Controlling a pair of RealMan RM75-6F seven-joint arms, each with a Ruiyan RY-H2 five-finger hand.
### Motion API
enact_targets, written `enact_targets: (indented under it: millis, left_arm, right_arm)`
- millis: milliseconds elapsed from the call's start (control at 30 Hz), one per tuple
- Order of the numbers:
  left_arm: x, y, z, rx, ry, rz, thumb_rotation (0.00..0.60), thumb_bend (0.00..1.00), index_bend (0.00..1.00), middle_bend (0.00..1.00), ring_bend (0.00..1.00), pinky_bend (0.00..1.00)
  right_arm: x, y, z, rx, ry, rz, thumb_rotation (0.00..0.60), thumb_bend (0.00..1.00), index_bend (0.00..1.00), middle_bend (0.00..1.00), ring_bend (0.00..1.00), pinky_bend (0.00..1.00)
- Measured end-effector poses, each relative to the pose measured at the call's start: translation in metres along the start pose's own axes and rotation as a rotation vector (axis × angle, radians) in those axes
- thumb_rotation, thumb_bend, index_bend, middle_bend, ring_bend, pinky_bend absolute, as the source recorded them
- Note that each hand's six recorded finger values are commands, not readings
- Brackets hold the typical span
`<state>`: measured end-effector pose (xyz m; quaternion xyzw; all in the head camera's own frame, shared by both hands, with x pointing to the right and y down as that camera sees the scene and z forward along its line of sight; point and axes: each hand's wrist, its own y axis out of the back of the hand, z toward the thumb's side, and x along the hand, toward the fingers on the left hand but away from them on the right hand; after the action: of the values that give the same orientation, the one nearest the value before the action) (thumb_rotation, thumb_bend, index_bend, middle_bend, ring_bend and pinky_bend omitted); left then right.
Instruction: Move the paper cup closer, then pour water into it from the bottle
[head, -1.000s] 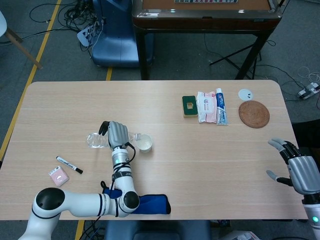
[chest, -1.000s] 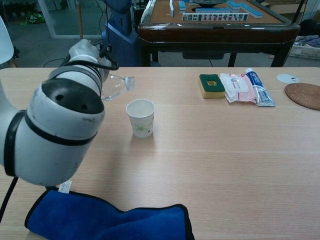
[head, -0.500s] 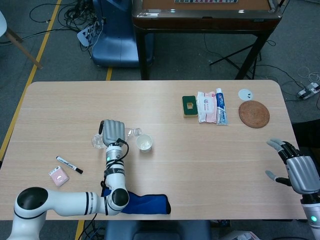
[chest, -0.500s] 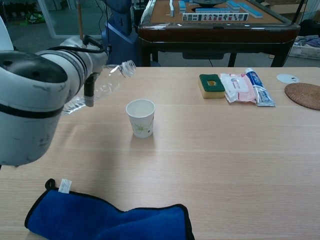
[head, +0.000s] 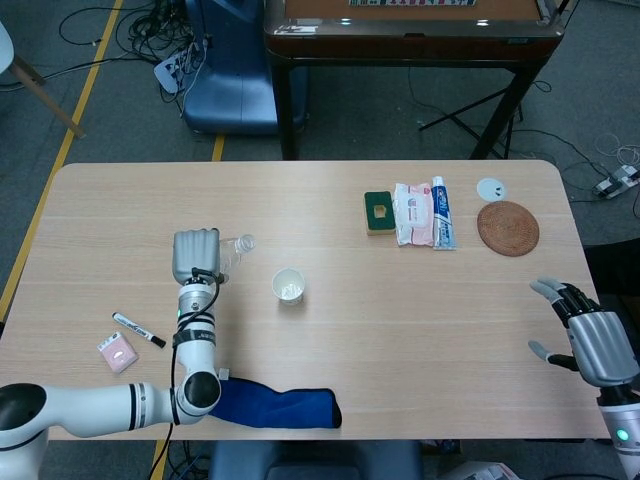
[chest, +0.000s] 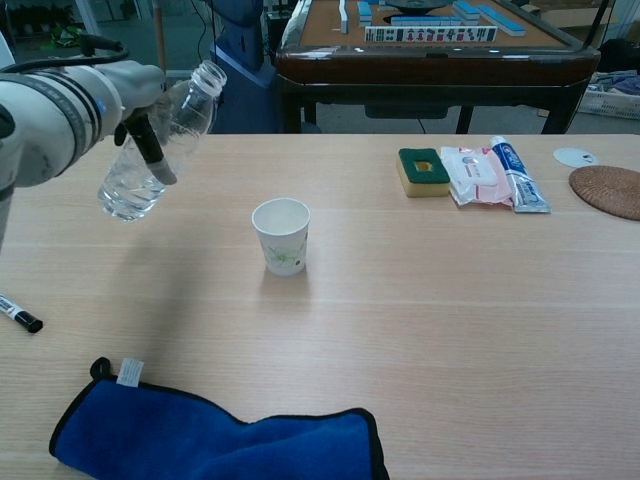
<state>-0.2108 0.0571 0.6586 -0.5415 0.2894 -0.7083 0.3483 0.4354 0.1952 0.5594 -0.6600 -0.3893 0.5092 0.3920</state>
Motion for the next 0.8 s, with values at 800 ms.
enact_targets:
  millis: [800]
  left_arm:
    - [-0.003,-0.006,-0.051,-0.402,0.023,0.032,0.600,0.06,0.70,0.68,0.57,0.56]
  right_arm:
    - [-0.001,-0.006,0.004,0.015,0.008,0.014,0.600,0.04,0.20,0.20,0.19,0.46]
